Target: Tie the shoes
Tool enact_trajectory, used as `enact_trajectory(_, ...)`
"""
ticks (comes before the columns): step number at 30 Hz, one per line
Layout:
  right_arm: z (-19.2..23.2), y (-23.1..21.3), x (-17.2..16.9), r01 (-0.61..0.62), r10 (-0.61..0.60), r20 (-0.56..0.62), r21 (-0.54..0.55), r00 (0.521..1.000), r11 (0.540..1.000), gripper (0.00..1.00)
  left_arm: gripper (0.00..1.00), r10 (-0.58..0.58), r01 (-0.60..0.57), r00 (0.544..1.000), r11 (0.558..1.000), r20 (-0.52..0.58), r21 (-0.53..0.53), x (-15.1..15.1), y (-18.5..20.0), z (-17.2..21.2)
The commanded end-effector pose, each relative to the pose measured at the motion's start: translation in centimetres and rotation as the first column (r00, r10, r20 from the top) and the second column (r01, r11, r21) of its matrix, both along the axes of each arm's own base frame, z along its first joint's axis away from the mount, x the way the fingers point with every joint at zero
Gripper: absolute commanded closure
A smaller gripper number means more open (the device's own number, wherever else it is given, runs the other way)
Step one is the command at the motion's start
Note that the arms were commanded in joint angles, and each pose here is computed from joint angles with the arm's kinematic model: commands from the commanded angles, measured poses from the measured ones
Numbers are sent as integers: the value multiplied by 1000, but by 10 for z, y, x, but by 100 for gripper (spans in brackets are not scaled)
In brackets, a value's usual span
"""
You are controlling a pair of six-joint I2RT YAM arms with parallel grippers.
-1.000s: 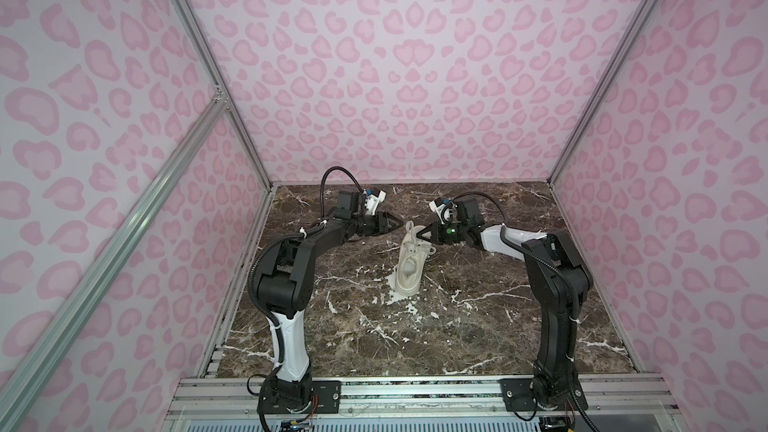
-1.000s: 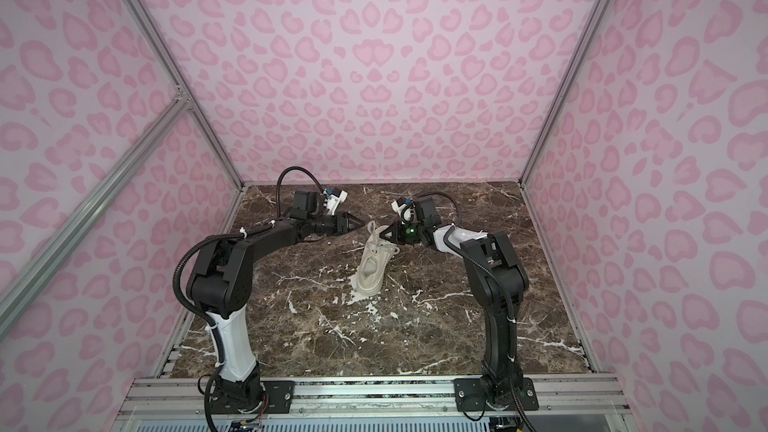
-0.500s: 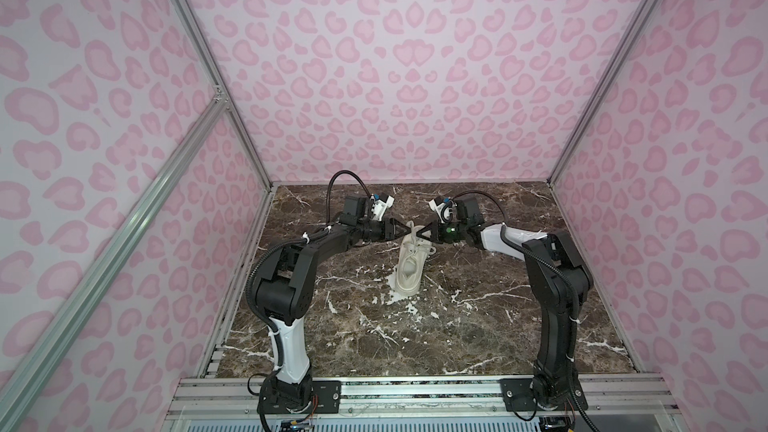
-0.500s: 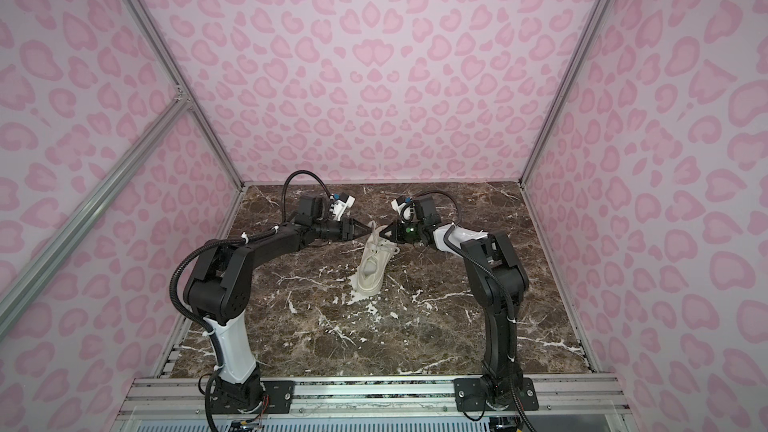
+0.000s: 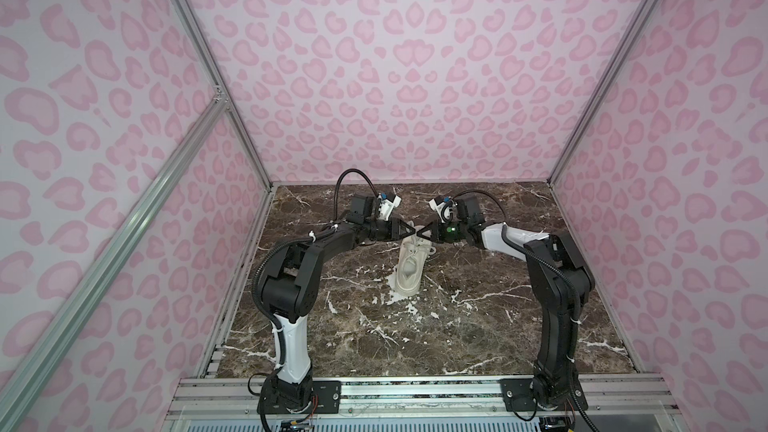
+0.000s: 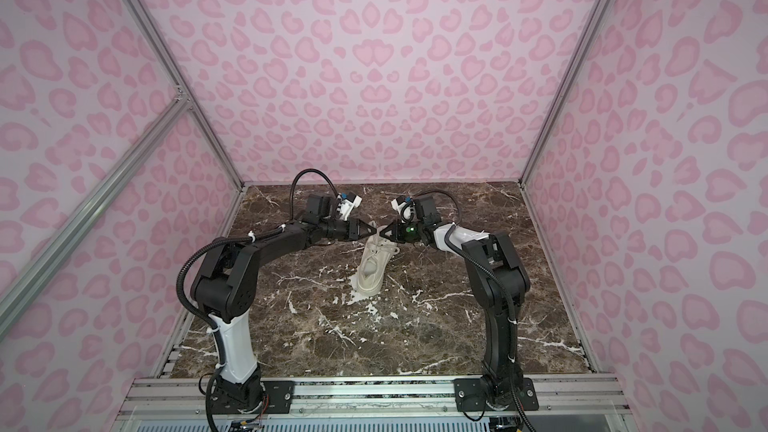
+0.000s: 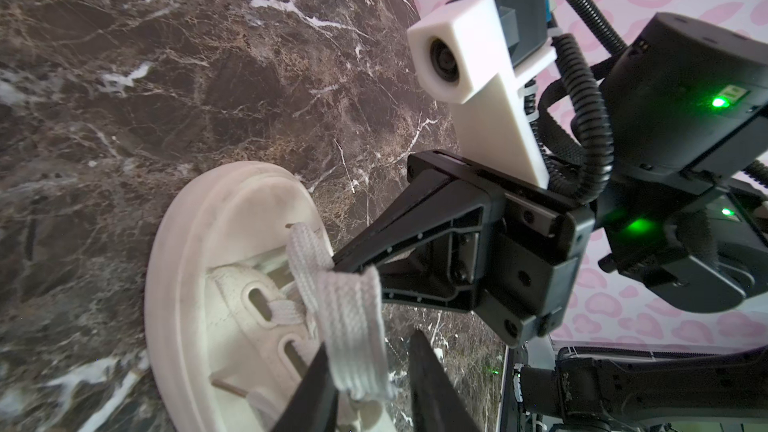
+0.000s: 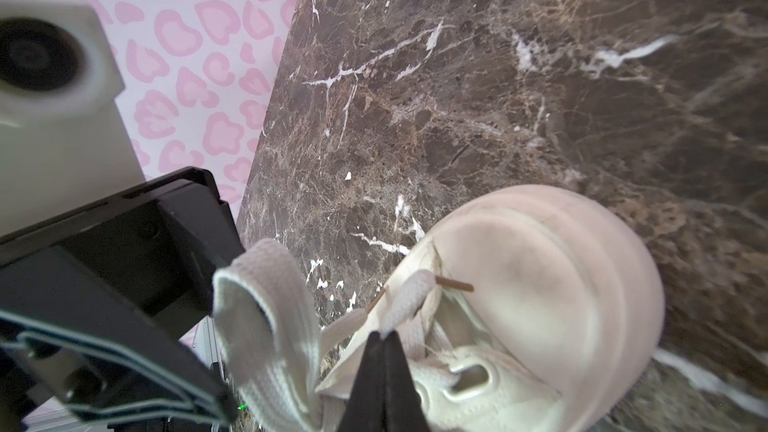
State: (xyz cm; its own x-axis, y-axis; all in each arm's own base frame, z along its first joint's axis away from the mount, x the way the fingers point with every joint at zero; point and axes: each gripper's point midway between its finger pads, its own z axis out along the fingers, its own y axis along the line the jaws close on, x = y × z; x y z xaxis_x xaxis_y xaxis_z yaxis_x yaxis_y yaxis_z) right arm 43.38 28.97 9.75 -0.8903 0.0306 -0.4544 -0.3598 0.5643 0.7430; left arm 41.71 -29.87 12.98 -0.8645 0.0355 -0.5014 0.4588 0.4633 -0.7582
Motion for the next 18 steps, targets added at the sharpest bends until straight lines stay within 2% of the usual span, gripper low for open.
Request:
enact_trajectory(1,-1,-2,0,9,-9,10,-7,1000,1000,100,79,3,-3,1000,1000,26,3,4,1,3)
enact_trajectory(3,-2,-3,-1,12,-12,7,-9,1000,1000,100,86,4,-4,1000,1000,24,4,5,1,3)
enact_trajectory(18,-2,-31,1,103,-103,18,-24,995,994,100,87,11,-12,1000,999,8,47,6,10,-2)
